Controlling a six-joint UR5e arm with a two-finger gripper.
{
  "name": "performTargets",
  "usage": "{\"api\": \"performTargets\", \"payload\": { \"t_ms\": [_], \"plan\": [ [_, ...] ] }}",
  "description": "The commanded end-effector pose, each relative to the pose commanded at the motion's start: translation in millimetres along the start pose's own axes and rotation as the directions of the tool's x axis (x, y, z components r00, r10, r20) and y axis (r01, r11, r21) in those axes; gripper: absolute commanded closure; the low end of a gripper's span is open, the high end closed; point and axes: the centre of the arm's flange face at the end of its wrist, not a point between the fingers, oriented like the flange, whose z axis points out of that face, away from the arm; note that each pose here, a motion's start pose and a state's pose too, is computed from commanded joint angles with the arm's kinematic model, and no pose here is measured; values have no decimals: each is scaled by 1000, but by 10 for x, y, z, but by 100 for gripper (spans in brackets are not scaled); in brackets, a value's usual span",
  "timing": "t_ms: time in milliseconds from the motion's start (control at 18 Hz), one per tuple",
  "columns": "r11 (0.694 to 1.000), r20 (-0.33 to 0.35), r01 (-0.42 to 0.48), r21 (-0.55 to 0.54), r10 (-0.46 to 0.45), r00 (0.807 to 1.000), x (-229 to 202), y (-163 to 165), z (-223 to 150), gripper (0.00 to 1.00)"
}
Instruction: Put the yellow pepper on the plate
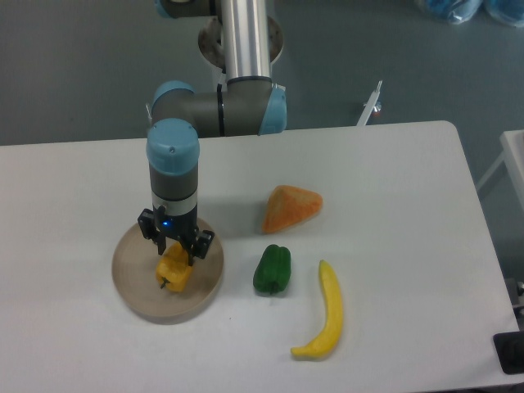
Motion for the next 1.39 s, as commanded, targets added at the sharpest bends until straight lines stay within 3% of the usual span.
{"api": "performTargets", "payload": {
  "t_ms": [56,278,722,1056,1389],
  "plan": [
    [1000,5,-1,10,1,1000,-11,-16,-59,0],
    [998,36,-9,57,7,999,-120,-115,-357,0],
    [991,169,39,131,-61,984,-1562,145,-1061,0],
    [992,254,-10,125,-22,967,-2506,536,-1416,0],
    [988,306,-138,62,113,945,-3092,923,-1570,0]
  ]
}}
